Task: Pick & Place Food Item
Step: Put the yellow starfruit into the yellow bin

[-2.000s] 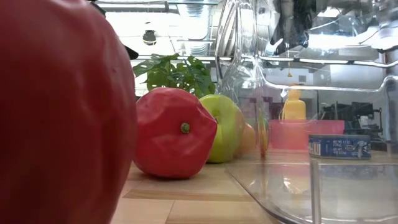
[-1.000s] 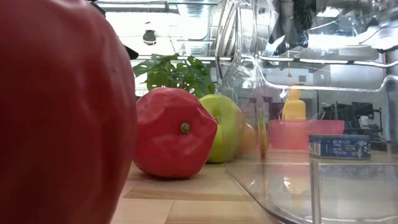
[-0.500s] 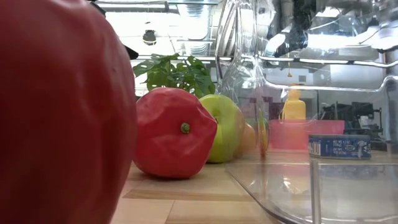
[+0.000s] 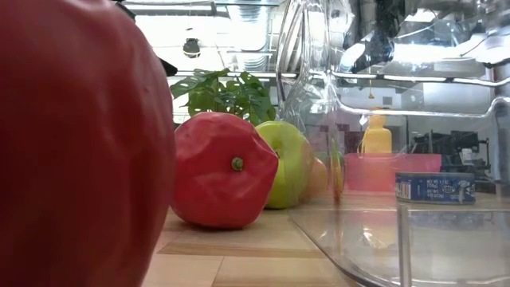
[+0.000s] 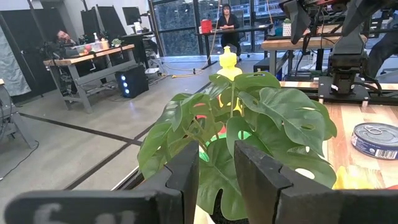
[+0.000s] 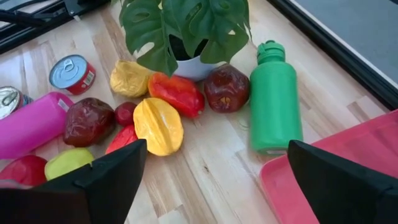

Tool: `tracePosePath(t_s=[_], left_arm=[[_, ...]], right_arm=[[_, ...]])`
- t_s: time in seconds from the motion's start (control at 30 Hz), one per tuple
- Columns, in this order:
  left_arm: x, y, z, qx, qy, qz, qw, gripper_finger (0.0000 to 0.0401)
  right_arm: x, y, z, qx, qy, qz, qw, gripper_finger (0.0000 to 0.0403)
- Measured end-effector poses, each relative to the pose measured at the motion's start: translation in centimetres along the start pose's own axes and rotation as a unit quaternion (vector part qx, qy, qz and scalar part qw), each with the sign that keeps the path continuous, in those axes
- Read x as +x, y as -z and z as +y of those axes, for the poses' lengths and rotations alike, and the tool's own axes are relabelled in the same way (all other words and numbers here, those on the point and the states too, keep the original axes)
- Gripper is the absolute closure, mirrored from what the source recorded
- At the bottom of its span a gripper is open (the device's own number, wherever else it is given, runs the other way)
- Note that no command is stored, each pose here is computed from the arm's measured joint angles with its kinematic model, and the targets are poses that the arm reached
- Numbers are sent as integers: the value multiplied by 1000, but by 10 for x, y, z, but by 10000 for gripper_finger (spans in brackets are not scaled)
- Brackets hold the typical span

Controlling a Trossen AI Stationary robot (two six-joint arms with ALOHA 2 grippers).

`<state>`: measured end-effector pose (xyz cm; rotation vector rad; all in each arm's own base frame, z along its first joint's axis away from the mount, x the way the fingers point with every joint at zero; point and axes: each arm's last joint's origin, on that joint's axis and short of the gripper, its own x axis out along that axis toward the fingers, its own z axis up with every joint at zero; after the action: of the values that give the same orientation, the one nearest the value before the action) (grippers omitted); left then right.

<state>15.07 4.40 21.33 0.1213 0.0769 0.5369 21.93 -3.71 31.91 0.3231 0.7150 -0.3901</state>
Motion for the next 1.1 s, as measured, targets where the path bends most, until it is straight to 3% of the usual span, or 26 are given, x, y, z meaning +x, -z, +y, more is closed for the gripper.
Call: tracePosePath(t_s=[1.1], left_arm=[[0, 0, 0, 0, 0, 0, 1000, 311]], right_arm=[[-1, 4, 8, 58, -11, 12, 998, 21]])
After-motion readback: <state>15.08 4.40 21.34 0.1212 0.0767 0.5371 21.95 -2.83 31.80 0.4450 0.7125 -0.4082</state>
